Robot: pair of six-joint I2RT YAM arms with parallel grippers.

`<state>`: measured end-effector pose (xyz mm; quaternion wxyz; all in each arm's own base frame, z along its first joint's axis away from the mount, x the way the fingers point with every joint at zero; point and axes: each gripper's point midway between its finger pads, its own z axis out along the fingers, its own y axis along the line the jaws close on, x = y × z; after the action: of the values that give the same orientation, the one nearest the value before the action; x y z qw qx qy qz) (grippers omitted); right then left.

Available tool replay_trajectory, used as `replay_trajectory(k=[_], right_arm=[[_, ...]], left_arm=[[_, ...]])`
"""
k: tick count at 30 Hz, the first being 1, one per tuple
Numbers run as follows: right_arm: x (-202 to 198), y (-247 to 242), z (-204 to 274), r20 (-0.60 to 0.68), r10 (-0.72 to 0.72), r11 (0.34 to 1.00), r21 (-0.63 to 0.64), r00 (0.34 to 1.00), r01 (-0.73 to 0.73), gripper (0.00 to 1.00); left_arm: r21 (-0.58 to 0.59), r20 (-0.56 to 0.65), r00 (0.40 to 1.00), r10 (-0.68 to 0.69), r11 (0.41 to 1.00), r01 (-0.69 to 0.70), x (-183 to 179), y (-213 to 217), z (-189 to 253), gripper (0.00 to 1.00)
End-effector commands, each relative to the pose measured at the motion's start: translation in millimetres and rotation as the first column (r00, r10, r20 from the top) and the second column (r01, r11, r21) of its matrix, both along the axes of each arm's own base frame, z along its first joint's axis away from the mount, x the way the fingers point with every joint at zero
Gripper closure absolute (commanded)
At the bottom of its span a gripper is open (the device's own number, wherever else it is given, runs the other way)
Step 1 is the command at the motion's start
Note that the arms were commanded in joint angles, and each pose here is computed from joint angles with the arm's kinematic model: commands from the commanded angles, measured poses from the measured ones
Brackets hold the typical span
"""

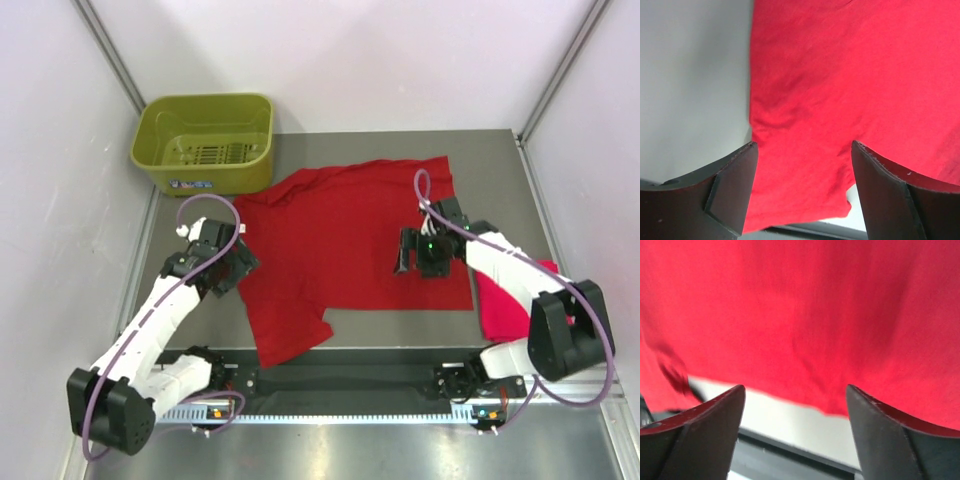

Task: Fold and stack the t-shirts
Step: Flatten the tshirt out

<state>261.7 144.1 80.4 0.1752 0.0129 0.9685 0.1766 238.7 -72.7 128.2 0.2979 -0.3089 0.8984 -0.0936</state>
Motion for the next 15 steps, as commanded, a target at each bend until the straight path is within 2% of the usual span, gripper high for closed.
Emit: replay_trajectory(k=[1,2,3,5,7,10,12,14,15], right_arm=[[-13.9,9.3,1.4,0.027,0.000,0.995,0.098,1.000,-0.002,0.24],[-17.9,8.9,-0.5,0.021,-0.002,0.995,0.102,1.000,0.000,0.30],[-21.0,7.7,-3.6,0.012,-0.007,0.995,0.101,1.000,0.006,0.44],[-28.2,2.0,-11.3,-0.002,-0.020,0.996,0.087,1.000,0.020,0.50],[-30.4,-19.4,-21.4,-0.019,-0.096,0.995,0.031,0.995,0.096,0.51],[-31.6,-47.0,-25.4,-0.031,-0.209,0.977,0.032,0.977,0.210,0.46],[-32.0,-57.1,-22.8,-0.018,-0.242,0.969,0.045,0.970,0.243,0.44],[-32.5,-64.6,-25.7,-0.016,-0.254,0.966,0.046,0.967,0.254,0.43],[-32.9,-64.0,-26.9,-0.023,-0.248,0.967,0.054,0.968,0.249,0.43]], left_arm=[[-0.076,-0.061,0.997,0.056,0.995,-0.060,-2.8,-5.7,-12.9,0.20],[-0.061,-0.103,0.992,0.072,0.995,-0.078,-5.1,-3.4,-21.6,0.21],[-0.054,-0.124,0.989,0.083,0.995,-0.090,-6.8,-2.2,-27.1,0.22],[-0.045,-0.153,0.985,0.084,0.995,-0.091,-8.7,-1.9,-38.7,0.24],[-0.050,-0.154,0.983,0.097,0.993,-0.106,-7.2,-1.9,-42.4,0.28],[-0.059,-0.180,0.973,0.143,0.986,-0.156,-11.6,0.5,-47.2,0.38],[-0.049,-0.186,0.969,0.161,0.984,-0.172,-13.5,3.4,-49.1,0.36],[-0.033,-0.193,0.964,0.182,0.981,-0.192,-13.5,8.5,-54.8,0.29],[-0.038,-0.201,0.962,0.186,0.980,-0.197,-12.5,9.3,-57.3,0.29]])
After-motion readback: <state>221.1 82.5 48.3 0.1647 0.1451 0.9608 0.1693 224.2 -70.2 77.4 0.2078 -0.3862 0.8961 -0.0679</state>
